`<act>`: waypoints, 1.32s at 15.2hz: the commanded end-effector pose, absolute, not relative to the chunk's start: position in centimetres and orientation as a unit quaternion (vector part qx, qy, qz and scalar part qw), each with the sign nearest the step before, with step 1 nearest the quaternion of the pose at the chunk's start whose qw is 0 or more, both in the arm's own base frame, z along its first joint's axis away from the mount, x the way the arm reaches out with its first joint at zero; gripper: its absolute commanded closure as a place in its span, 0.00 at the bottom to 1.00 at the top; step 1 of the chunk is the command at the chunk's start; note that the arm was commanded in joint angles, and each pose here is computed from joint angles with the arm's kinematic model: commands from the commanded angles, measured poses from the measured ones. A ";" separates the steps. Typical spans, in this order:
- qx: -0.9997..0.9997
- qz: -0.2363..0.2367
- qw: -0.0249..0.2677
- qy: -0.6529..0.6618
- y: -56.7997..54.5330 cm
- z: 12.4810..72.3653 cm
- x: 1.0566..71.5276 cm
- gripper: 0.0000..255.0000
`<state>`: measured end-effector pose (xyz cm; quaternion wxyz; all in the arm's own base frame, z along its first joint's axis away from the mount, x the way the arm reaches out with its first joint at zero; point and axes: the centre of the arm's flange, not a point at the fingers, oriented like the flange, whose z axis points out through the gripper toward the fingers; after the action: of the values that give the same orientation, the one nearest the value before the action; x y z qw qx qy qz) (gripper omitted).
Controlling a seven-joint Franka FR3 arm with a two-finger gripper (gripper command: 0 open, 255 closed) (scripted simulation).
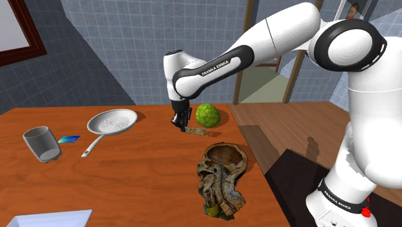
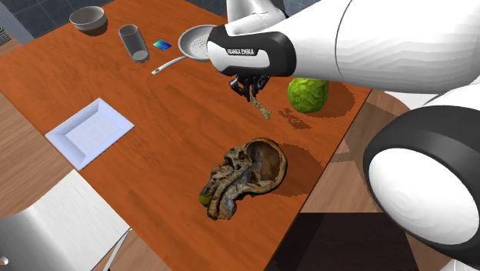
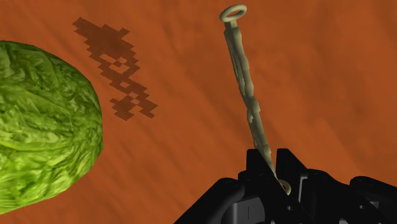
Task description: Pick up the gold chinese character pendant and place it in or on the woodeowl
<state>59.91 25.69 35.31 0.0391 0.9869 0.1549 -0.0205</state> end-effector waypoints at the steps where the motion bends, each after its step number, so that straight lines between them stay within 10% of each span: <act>1: 0.987 -0.021 0.039 0.155 25.6 36.3 59.9 1.00; 20: 0.987 -0.021 0.039 0.155 26.4 45.2 57.3 1.00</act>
<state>58.31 26.31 44.97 0.0391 0.9869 0.1550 -0.0207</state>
